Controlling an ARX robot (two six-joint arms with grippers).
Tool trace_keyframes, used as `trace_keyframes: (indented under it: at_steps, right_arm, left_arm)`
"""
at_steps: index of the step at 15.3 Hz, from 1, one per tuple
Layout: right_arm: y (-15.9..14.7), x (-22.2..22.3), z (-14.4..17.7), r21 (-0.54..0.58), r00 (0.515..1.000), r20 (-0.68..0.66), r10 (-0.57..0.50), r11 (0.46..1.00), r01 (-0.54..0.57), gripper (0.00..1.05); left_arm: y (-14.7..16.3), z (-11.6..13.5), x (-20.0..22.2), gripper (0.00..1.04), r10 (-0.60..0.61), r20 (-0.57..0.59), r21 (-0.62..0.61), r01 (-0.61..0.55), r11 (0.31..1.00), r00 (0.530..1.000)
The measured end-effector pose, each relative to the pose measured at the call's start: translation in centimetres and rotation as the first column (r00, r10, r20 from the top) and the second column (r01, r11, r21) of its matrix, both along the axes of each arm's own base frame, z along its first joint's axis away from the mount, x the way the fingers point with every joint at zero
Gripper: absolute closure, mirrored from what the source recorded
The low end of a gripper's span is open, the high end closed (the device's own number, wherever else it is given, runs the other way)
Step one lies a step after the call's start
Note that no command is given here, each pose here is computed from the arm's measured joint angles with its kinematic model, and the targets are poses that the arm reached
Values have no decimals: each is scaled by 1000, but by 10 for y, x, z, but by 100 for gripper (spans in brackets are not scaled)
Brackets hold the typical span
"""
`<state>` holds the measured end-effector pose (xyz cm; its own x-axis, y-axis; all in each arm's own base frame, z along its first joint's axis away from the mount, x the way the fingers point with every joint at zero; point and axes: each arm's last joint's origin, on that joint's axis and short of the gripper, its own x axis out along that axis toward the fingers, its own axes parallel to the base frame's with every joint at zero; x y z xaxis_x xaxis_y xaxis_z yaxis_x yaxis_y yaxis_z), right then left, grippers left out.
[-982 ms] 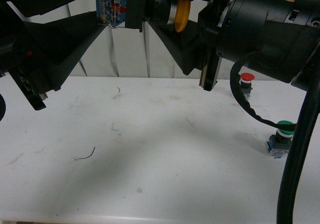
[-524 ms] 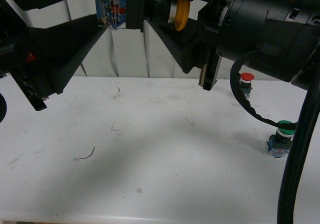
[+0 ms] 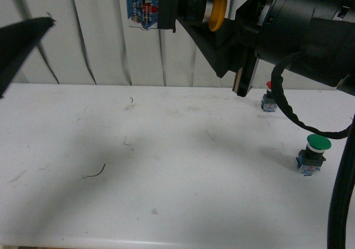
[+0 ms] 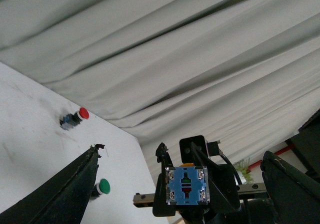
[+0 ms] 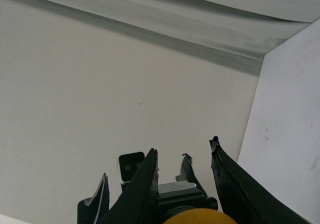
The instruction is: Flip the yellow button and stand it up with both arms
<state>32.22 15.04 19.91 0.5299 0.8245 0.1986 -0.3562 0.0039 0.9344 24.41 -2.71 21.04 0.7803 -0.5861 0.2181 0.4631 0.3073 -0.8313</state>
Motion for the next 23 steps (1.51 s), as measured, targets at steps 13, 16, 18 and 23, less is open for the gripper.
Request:
trace_keyframes:
  at_steps: [13,16,18,23]
  right_arm:
    - [-9,2,2,-2,1000,15,-24,1000,24,73]
    - [-9,2,1,-8,1000,17,-25,1000,25,73]
    - [-9,2,2,-13,999,28,-25,1000,26,73]
    - [-1,1,5,-13,999,49,-11,1000,12,73]
  left_arm:
    - [48,14,-125,62,523,325,698,-573,429,788]
    - [40,3,-130,95,476,412,729,-594,339,777]
    - [35,-7,-133,103,486,420,738,-600,309,766]
    - [27,-26,-142,103,471,389,762,-564,318,791]
